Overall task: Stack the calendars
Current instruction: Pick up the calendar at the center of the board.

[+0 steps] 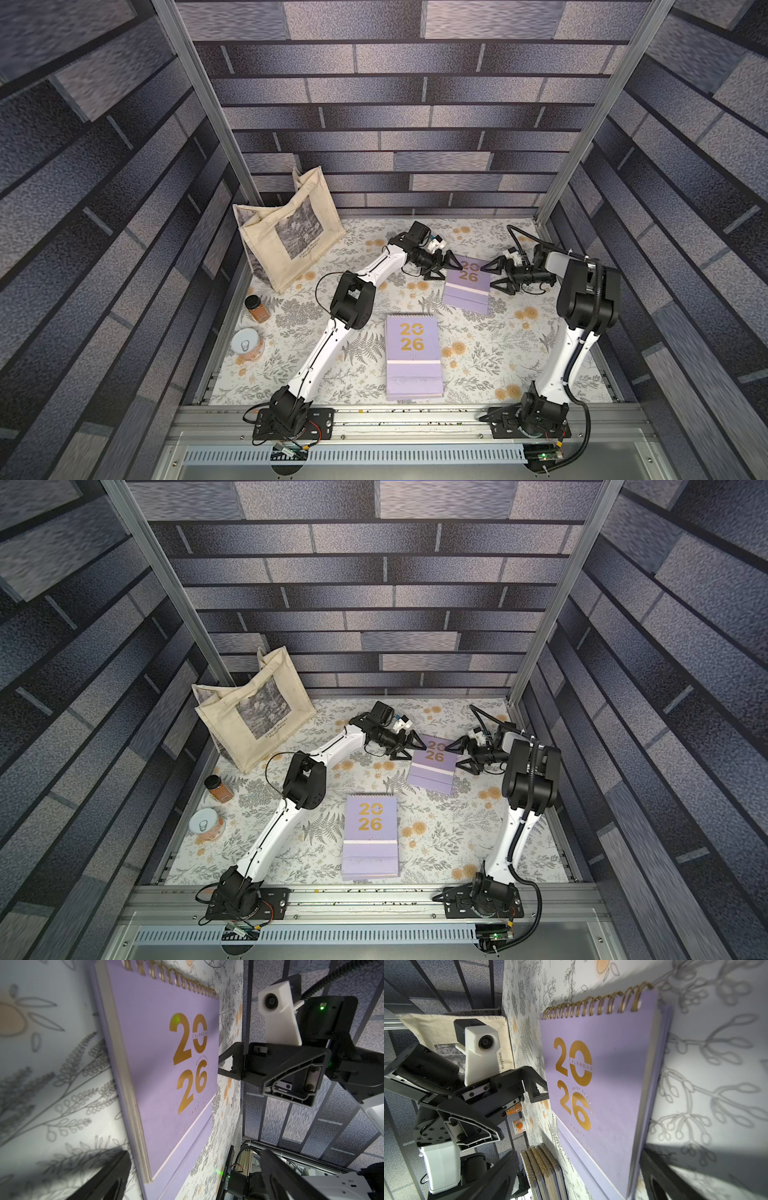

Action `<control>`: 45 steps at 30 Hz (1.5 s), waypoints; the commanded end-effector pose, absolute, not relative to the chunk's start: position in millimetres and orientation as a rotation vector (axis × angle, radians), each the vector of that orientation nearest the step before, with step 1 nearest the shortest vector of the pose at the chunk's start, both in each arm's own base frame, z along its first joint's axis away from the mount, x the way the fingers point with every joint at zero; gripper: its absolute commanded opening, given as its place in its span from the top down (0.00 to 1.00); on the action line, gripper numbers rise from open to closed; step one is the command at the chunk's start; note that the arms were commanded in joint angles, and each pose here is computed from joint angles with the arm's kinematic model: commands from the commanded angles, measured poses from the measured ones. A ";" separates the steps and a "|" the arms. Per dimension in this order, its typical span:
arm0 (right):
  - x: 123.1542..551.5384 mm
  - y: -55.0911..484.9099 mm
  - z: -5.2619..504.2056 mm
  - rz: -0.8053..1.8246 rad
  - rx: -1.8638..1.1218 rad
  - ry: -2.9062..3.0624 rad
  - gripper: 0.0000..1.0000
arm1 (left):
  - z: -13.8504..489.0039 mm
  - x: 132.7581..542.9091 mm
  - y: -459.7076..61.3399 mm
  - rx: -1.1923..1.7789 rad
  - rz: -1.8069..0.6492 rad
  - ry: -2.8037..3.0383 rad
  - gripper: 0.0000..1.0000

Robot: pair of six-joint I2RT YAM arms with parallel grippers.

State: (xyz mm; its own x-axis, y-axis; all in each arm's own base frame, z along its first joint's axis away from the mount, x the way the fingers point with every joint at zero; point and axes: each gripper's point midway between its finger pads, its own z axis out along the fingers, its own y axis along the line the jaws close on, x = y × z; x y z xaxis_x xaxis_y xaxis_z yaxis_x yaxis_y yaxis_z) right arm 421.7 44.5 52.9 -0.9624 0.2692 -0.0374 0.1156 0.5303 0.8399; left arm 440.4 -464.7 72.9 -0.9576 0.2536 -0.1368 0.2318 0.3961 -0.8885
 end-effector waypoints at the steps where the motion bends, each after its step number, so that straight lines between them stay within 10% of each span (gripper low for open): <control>1: 397.9 53.6 -1.8 1.295 0.365 2.811 0.06 | 56.4 439.7 -468.8 -0.434 1.627 -2.614 0.00; 45: 409.7 101.4 102.5 1.543 0.131 2.472 0.28 | 50.1 435.4 -481.0 -0.404 1.664 -2.551 0.00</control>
State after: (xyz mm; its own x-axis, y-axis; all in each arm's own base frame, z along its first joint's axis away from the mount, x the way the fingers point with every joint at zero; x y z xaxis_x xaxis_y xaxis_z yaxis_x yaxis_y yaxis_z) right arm 422.2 60.7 85.3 -0.9481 0.2730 -0.1632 0.0209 0.5654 0.8246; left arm 458.5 -457.6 73.8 -0.9749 0.1952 -0.1069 0.1787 0.4002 -0.8988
